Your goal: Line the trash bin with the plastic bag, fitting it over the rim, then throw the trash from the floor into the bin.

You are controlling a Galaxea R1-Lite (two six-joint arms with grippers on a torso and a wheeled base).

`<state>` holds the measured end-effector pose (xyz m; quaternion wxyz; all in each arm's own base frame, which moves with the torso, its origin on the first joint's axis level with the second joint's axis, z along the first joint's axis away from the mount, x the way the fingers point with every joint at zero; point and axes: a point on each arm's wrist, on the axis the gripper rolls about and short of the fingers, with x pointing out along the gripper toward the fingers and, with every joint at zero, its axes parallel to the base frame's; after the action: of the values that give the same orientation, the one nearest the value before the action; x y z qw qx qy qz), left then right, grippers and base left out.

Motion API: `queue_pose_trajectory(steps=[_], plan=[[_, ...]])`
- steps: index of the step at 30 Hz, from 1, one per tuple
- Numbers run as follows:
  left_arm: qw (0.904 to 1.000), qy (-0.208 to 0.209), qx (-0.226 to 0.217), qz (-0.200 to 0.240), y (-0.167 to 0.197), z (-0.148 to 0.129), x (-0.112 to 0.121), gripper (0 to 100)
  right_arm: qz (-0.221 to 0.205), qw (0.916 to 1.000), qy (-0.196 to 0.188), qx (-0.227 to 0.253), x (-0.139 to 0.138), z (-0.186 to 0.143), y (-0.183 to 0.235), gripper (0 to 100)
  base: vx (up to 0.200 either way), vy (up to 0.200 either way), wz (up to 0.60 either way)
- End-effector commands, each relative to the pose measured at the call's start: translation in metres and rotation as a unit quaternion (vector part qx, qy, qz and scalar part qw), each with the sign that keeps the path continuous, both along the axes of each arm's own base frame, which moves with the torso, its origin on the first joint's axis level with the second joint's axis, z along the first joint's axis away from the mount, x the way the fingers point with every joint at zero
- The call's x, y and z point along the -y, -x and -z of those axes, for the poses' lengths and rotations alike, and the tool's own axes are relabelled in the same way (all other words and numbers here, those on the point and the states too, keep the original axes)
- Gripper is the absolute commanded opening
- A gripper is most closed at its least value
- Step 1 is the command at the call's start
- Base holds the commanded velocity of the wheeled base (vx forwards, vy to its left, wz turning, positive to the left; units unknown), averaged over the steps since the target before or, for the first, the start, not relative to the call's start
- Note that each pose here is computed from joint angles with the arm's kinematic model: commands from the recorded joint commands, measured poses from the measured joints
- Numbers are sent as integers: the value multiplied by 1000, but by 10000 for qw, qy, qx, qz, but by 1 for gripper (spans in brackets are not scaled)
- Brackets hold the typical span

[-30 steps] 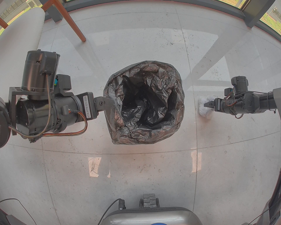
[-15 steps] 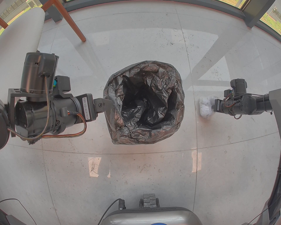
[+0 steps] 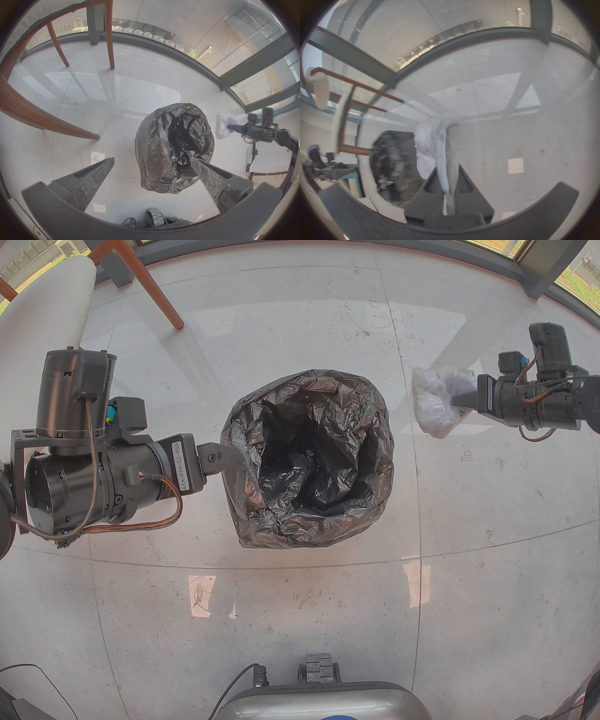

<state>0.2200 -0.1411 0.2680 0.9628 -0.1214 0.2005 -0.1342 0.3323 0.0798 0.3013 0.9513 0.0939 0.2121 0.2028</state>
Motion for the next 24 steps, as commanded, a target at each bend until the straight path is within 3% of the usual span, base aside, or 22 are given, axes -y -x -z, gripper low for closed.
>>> queue_pose_trajectory(steps=[1,9,15,20,21,24], plan=[[9999,68,98,24,0,-3,0,100,-998,9941,-329,277,-37,-40,80,0,0,0,0],[9999,65,99,17,0,-3,0,100,-1742,9845,-104,-162,-85,-12,84,0,0,0,0],[9999,70,89,21,0,-2,0,100,-2000,9796,-184,-17,-117,-3,71,0,0,0,0],[9999,63,92,24,0,-2,0,100,-2068,9782,-168,4,-127,6,65,0,0,0,0],[9999,63,92,24,0,-2,0,100,-2065,9783,-167,-15,-127,7,65,100,0,0,0],[9999,63,92,24,0,-2,0,100,-2063,9783,-173,-19,-126,7,66,100,0,0,0]])
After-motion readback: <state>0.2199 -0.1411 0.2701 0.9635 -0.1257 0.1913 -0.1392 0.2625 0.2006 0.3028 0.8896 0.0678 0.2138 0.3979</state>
